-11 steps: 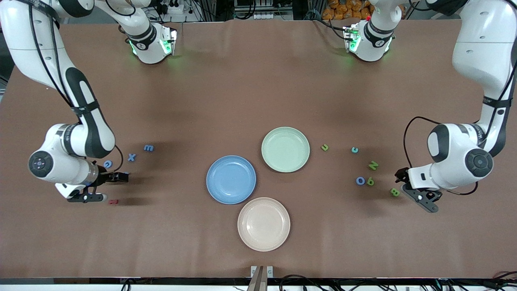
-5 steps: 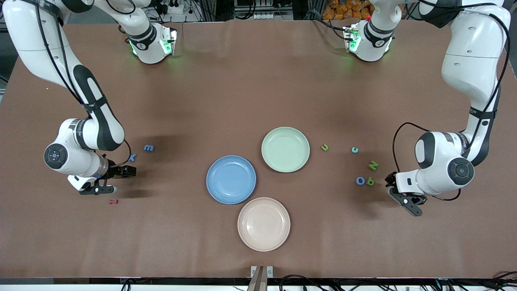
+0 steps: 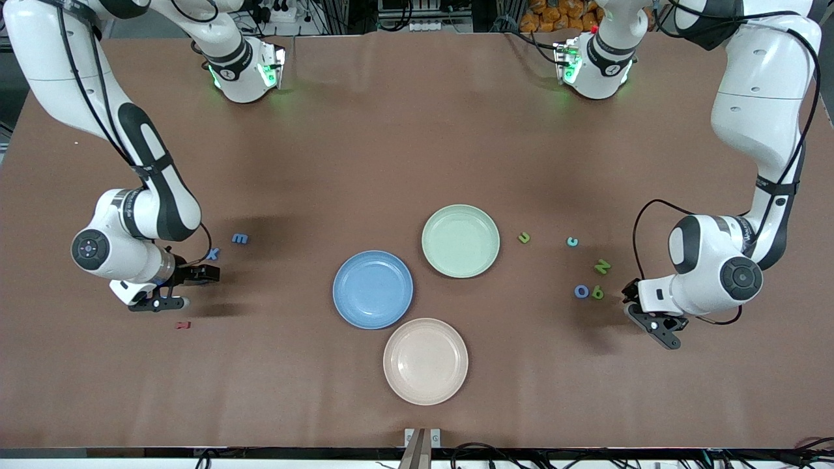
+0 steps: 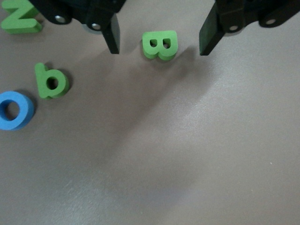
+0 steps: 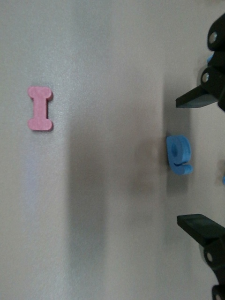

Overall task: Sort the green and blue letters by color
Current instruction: 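Grasp the green B with the left gripper while the right gripper grasps a blue letter, then drop the green B on the green plate while the right gripper drops on blue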

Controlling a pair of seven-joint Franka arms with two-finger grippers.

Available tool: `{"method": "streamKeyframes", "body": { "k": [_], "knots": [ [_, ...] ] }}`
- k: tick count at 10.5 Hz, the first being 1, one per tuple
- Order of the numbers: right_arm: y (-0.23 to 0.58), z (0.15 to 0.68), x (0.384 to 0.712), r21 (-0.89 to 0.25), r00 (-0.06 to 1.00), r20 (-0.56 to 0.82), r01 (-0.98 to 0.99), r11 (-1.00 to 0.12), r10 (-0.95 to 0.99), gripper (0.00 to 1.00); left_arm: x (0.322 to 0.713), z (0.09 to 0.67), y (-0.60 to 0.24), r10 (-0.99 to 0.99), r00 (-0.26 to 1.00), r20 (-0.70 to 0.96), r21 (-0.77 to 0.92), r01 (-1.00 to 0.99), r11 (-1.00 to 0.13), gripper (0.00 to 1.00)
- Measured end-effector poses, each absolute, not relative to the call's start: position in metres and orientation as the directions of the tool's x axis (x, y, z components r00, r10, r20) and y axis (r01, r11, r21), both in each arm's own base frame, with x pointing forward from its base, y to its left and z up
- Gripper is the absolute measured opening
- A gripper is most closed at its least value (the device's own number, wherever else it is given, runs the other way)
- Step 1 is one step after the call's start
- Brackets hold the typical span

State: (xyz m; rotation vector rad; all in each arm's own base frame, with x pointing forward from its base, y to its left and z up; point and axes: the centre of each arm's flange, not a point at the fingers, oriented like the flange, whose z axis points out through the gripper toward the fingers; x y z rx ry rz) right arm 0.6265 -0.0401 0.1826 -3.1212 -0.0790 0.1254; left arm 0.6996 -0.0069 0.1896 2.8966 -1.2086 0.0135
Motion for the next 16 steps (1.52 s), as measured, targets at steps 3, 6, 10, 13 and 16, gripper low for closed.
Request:
{"method": "streamKeyframes", "body": {
  "k": [3,6,10,13,16],
  "knots": [
    [-0.042,0.179,0.624,-0.019,0.995,-0.082,0.047,-0.999,0.048,1.0,0.699,0.184,-0.003,-0.71,0.704,0.006,-0.003,-0.71,-0.704,0.7],
    [-0.042,0.177,0.624,-0.019,0.995,-0.084,0.047,-0.999,0.048,0.95,0.7,0.183,-0.003,-0.711,0.703,0.005,-0.004,-0.711,-0.703,0.58],
    [-0.044,0.175,0.623,-0.014,0.998,-0.052,0.044,-0.999,0.044,0.39,0.7,0.183,-0.002,-0.711,0.703,0.006,-0.004,-0.711,-0.703,0.34],
    [-0.044,0.175,0.622,-0.014,0.998,-0.048,0.043,-0.999,0.043,0.37,0.705,0.19,-0.005,-0.694,0.719,0.023,-0.016,-0.694,-0.72,0.34],
    [-0.013,0.18,0.628,-0.027,0.999,-0.031,-0.045,-0.999,-0.045,0.37,0.716,0.24,-0.077,-0.581,0.809,0.087,-0.012,-0.583,-0.813,0.34]
  ]
}}
